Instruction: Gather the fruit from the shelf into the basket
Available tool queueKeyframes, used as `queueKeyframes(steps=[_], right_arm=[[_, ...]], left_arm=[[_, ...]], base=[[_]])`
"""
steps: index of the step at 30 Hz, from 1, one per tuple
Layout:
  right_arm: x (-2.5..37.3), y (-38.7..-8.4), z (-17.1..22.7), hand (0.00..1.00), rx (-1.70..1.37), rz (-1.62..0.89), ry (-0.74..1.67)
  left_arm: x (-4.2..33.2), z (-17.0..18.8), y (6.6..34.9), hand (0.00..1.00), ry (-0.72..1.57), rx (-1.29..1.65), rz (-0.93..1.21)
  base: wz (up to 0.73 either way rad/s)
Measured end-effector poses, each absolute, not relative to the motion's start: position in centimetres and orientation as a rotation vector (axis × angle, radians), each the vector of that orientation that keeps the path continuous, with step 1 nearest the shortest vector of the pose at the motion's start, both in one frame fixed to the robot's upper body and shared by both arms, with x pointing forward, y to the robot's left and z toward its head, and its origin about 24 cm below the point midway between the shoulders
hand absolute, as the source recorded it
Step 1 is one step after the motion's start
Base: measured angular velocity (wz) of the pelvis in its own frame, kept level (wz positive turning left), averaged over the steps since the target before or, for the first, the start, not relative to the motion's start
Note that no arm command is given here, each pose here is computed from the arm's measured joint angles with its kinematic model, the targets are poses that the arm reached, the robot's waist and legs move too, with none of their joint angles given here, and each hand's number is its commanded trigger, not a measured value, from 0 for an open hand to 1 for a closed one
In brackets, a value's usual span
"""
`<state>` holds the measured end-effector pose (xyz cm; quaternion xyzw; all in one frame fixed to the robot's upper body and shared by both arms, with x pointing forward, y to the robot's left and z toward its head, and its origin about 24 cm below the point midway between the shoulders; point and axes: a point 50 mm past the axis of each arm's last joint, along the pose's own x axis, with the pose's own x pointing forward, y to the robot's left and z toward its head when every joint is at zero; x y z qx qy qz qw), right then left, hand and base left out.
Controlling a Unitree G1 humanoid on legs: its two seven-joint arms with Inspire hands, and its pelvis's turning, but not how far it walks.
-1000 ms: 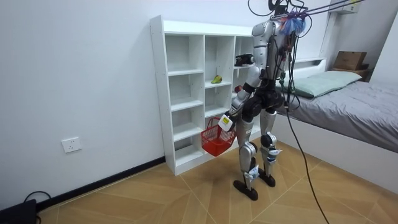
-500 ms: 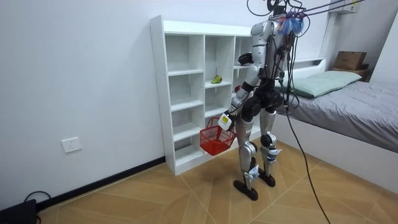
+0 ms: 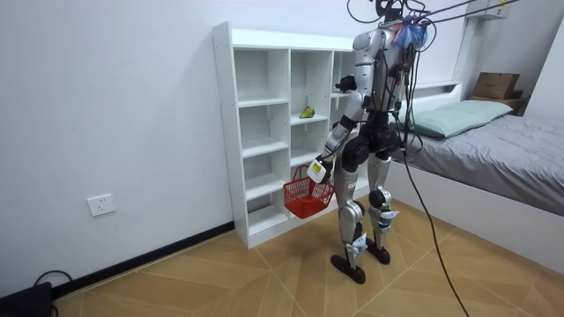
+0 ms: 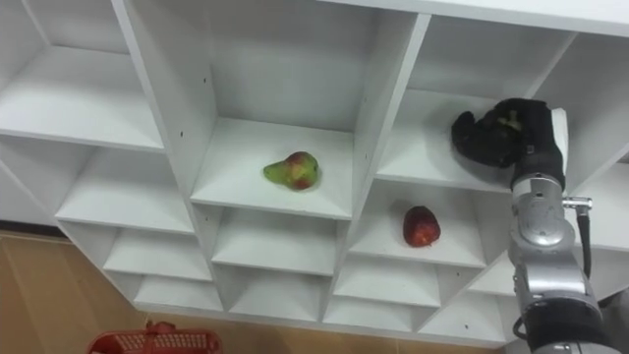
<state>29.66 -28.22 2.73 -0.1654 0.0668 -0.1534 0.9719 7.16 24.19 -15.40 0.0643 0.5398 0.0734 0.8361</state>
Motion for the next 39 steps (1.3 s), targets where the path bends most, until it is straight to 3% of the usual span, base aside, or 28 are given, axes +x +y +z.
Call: queueKeyframes(steps=[9, 21, 35, 39], right_arm=[[29.7, -27.7, 2.6, 1.00, -0.340, -0.278, 0.140], [27.3, -24.4, 3.5, 1.00, -0.417, -0.109, 0.029], [24.0, -18.4, 3.5, 1.00, -0.338, 0.162, -0.076], [22.9, -16.8, 1.4, 1.00, -0.325, 0.284, 0.045]], left_arm=[[7.1, -15.5, 24.1, 1.00, 1.147, 0.134, 0.145], [7.5, -15.5, 23.5, 1.00, 1.120, 0.133, 0.117], [10.9, -14.9, 22.1, 1.00, 1.008, 0.175, 0.035], [12.3, -14.6, 21.2, 1.00, 0.961, 0.174, 0.002]], base=[[-0.02], [-0.05], [-0.05], [-0.01]])
